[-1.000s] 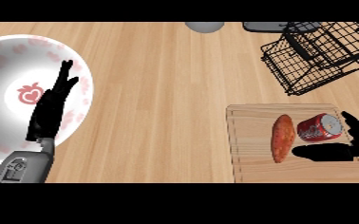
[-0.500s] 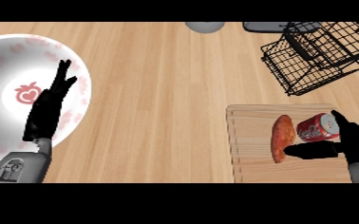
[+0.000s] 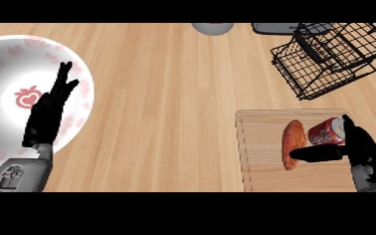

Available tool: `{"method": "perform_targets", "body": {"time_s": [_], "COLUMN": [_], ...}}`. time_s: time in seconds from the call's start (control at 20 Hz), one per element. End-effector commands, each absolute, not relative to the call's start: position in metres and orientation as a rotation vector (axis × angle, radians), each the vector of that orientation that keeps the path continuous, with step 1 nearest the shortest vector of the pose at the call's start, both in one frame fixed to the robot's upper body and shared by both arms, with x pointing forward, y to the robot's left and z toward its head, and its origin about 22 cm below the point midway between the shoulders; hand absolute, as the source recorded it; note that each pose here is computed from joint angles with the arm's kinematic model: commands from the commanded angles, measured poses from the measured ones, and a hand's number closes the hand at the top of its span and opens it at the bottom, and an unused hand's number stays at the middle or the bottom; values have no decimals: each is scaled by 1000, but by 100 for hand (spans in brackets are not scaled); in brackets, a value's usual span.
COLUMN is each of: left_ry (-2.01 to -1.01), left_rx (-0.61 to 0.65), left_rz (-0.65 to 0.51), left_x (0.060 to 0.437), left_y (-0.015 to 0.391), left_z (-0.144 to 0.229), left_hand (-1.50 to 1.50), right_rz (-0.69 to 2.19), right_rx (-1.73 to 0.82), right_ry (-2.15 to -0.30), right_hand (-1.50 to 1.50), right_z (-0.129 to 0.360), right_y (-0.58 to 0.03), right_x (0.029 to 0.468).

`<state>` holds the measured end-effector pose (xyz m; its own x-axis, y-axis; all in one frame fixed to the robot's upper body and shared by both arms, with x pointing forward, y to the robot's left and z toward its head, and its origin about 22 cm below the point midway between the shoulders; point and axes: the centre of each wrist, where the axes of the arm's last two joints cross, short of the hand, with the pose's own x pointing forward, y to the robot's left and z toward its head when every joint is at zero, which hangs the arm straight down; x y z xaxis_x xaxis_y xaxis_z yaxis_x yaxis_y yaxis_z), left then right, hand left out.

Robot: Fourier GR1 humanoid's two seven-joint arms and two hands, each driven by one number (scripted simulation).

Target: Pick the sweet potato from the cutting board and place it in the tiered basket

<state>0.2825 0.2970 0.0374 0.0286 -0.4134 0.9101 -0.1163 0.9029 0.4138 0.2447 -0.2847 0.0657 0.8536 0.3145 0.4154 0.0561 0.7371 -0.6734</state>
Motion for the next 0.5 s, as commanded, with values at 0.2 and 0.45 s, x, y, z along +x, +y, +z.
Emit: {"method": "perform_targets", "body": {"time_s": [0.2,0.45], "left_ry": [-1518,-1526], "left_rx": [426,427], "left_rz": [-234,-229], "left_x": [278,282], "left_y": [286,290], "left_z": [29,39], "left_hand": [0,0], "right_rz": [54,55], "right_rx": [-701,-685], "right_ry": [-329,-315], "right_hand": [-150,-150], "right_z": [55,48], "right_y": [-262,-262], "right_x": [258,267]}}
